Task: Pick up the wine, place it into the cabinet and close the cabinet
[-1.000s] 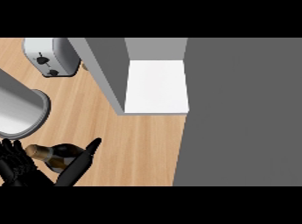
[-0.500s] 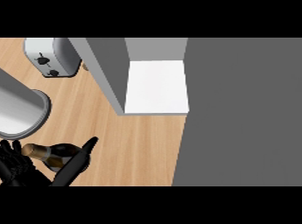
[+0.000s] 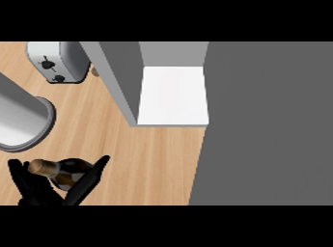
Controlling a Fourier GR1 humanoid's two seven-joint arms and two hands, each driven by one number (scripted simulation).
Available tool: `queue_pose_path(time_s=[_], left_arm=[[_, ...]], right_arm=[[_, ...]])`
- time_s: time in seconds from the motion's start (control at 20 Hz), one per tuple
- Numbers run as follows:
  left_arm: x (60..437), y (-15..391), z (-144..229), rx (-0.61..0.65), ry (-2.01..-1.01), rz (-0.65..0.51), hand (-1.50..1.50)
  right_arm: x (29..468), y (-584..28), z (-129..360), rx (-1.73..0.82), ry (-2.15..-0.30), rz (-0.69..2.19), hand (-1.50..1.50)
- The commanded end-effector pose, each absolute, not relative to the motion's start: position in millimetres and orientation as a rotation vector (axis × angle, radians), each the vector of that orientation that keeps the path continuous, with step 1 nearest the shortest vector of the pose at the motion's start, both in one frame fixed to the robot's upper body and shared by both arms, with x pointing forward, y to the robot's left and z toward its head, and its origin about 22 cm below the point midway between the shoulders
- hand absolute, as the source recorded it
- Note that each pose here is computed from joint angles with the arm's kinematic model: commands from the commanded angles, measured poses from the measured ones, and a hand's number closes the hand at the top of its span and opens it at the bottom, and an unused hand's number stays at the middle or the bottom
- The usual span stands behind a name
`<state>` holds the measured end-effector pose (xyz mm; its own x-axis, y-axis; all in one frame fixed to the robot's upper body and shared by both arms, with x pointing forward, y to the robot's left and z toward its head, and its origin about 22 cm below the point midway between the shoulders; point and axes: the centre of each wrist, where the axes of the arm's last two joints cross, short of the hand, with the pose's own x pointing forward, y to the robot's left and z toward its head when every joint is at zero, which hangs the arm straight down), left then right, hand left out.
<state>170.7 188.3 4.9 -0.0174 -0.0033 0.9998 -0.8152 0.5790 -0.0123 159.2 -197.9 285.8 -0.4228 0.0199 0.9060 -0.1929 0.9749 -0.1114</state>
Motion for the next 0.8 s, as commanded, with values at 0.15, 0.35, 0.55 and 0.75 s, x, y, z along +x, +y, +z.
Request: queue_pose_path(time_s=[0.15,0.35,0.55,0.75], left_arm=[[161.5,218.3,-41.9,0.654,-1.457,0.773,-1.50],[151.9,226.0,-80.4,0.640,-1.502,0.771,-1.50],[145.7,252.4,-108.2,0.635,-1.531,0.797,-1.50],[177.7,250.2,-118.5,0.531,-1.596,0.847,1.50]], right_arm=[[140.1,-205.0,282.6,0.182,-2.004,0.235,-1.50],[142.1,-206.6,283.8,0.177,-2.002,0.254,-1.50],[122.1,-209.4,285.7,0.179,-1.995,0.287,-1.50],[142.8,-202.6,290.8,0.203,-1.999,0.248,-1.50]])
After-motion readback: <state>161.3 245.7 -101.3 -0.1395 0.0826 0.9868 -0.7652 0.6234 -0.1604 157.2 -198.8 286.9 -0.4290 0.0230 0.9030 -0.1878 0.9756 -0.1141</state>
